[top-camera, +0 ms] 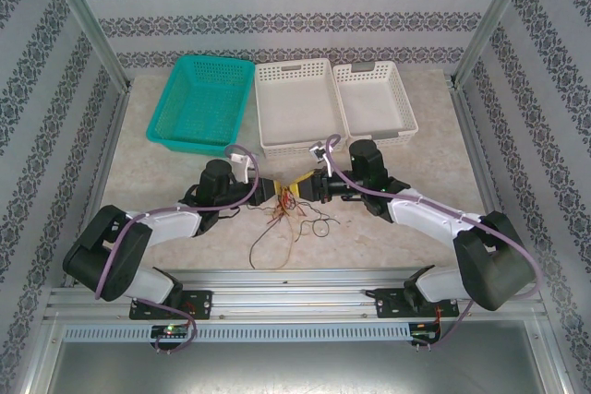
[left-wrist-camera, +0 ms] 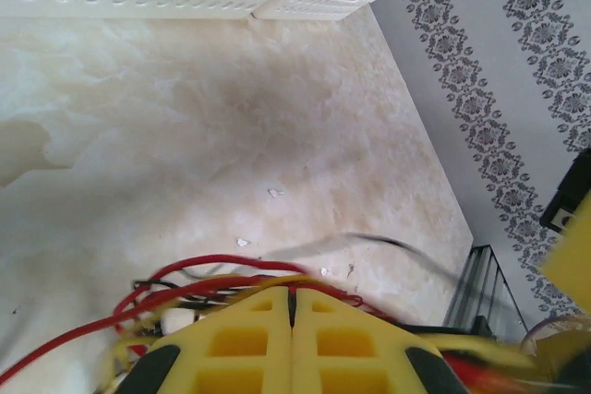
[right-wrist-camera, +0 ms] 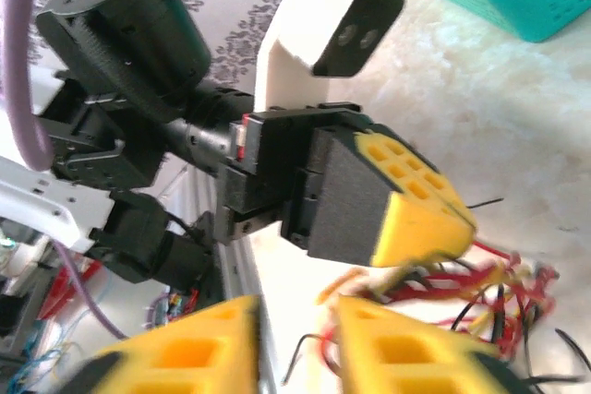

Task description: Untangle the cables

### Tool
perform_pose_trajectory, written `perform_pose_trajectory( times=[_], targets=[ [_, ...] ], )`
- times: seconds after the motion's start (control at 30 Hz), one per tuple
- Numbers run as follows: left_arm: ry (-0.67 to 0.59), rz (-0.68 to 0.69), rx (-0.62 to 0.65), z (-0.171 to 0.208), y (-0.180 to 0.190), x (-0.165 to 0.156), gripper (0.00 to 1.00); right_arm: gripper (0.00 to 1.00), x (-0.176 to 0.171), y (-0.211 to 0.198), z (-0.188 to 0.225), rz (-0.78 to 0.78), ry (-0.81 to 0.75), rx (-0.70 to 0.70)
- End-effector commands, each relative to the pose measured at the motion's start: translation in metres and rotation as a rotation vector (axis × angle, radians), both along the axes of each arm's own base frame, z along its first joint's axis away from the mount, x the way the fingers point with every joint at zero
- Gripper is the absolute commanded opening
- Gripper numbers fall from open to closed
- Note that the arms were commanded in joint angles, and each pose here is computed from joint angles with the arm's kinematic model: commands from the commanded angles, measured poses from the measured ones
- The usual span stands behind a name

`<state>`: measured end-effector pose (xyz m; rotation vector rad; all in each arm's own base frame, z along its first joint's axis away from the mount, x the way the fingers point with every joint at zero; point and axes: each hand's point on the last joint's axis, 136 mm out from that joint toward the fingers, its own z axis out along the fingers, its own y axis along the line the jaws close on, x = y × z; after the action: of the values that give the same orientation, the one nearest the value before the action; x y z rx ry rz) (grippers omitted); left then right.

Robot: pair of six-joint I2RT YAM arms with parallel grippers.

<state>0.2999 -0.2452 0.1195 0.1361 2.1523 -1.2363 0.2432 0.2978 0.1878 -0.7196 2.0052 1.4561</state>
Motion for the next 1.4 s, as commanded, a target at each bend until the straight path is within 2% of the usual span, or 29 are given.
perform_pose_trajectory(
  times=[0.0, 0.1, 0.17, 0.27, 0.37, 0.43, 0.57, 0.67, 0.83, 1.0, 1.13, 1.23, 1.37],
  targets=[
    [-0.033, 0.035, -0.033, 0.006, 0.002, 0.007, 0.00, 0.37, 0.006, -0.005, -0.010, -0.076, -0.026, -0.041],
    [-0.017, 0.050, -0.027, 0.000, 0.004, 0.008, 0.00, 0.47, 0.016, -0.013, -0.024, -0.158, -0.010, -0.102],
    [-0.007, 0.052, -0.024, -0.004, 0.005, 0.006, 0.00, 0.55, 0.028, -0.028, -0.042, -0.270, 0.011, -0.197],
    [0.007, 0.063, -0.018, -0.011, 0.008, 0.003, 0.00, 0.55, 0.033, -0.041, -0.061, -0.355, 0.036, -0.293],
    [0.026, 0.062, -0.012, -0.017, 0.008, 0.000, 0.00, 0.63, 0.035, -0.057, -0.079, -0.427, 0.081, -0.399],
    [0.034, 0.061, -0.009, -0.021, 0.007, -0.002, 0.00, 0.65, 0.026, -0.053, -0.078, -0.407, 0.077, -0.380],
    [0.040, 0.055, -0.003, -0.027, 0.004, -0.005, 0.00, 0.73, 0.003, -0.030, -0.053, -0.359, -0.035, -0.290],
    [0.051, 0.052, -0.013, -0.034, 0.000, -0.005, 0.00, 0.77, 0.001, -0.025, -0.049, -0.362, -0.045, -0.277],
    [0.067, 0.049, -0.060, -0.042, -0.006, -0.007, 0.00, 0.75, 0.023, -0.023, -0.066, -0.425, -0.035, -0.385],
    [0.071, 0.051, -0.085, -0.043, -0.006, -0.011, 0.00, 0.69, 0.035, -0.021, -0.073, -0.466, -0.057, -0.417],
    [0.057, 0.029, -0.069, -0.037, -0.008, -0.015, 0.00, 0.59, 0.041, -0.013, -0.068, -0.460, -0.097, -0.400],
    [0.044, 0.018, -0.038, -0.031, -0.010, -0.015, 0.00, 0.46, 0.045, -0.006, -0.062, -0.451, -0.131, -0.385],
    [0.029, 0.024, -0.009, -0.027, -0.008, -0.015, 0.00, 0.41, 0.055, -0.008, -0.071, -0.474, -0.121, -0.422]
  ],
)
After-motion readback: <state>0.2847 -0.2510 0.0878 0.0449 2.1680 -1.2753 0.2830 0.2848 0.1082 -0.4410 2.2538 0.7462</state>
